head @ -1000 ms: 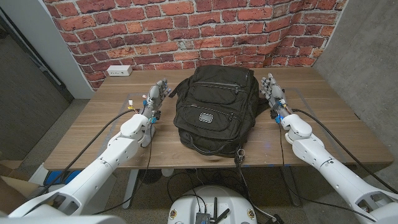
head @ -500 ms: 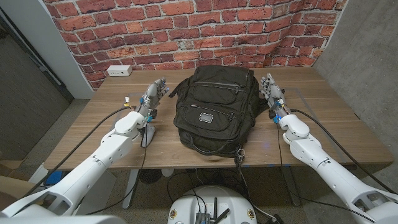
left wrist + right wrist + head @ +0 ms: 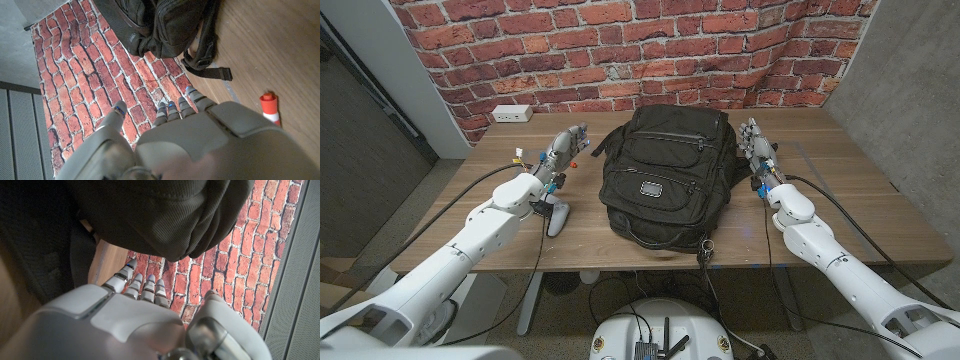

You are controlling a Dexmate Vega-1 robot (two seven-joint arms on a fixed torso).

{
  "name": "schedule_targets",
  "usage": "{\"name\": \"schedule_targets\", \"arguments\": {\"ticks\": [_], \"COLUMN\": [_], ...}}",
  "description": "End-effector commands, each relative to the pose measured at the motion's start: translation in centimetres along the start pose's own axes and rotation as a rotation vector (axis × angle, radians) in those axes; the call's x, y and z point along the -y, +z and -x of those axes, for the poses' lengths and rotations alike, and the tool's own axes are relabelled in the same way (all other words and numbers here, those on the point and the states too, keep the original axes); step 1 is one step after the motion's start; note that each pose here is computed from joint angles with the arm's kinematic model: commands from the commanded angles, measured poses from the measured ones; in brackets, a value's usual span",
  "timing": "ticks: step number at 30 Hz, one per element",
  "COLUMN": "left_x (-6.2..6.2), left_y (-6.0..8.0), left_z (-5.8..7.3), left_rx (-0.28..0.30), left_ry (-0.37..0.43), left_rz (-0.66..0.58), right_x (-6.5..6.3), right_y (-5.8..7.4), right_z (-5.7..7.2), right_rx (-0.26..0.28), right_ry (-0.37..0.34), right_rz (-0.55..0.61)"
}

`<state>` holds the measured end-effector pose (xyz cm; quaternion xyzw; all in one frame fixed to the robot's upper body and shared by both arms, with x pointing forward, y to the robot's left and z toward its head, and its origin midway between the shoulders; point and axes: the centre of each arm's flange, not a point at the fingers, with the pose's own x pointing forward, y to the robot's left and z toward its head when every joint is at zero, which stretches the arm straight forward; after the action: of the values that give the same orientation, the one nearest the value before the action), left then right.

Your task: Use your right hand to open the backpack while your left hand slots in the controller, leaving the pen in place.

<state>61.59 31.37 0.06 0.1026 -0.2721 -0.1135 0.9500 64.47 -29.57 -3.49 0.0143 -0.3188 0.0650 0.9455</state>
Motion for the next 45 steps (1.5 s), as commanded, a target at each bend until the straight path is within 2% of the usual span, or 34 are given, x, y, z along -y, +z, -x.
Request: {"name": "schedule_targets", "arguments": {"ticks": [1, 13, 23, 31, 38, 45], "left_x": [-1.4, -2.5, -3.0, -3.7, -4.5, -5.2], "left_y": [1.4, 2.4, 3.1, 4.7, 6.4, 7.5], "left_z": [1.2, 2.7, 3.3, 3.9, 4.6, 5.3], "left_rx": [-0.019, -0.019, -0.047, -0.058, -0.077, -0.098], "left_ry": [-0.034, -0.049, -0.110, -0.172, -0.218, -0.255], "left_rz": [-0.101, -0.183, -0.298, -0.391, -0.526, -0.637], "right_x": [0.2, 0.3, 0.4, 0.5, 0.4, 0.1], "right_y": [0.0, 0.1, 0.0, 0.0, -0.1, -0.2], "right_z": [0.2, 0.6, 1.1, 1.0, 1.1, 1.2], "right_rx": [0.001, -0.005, -0.016, -0.006, 0.002, 0.012], "right_ry": [-0.001, 0.007, -0.004, -0.008, -0.009, -0.017], "right_rz": [0.003, 0.008, 0.007, 0.007, 0.003, 0.003]}}
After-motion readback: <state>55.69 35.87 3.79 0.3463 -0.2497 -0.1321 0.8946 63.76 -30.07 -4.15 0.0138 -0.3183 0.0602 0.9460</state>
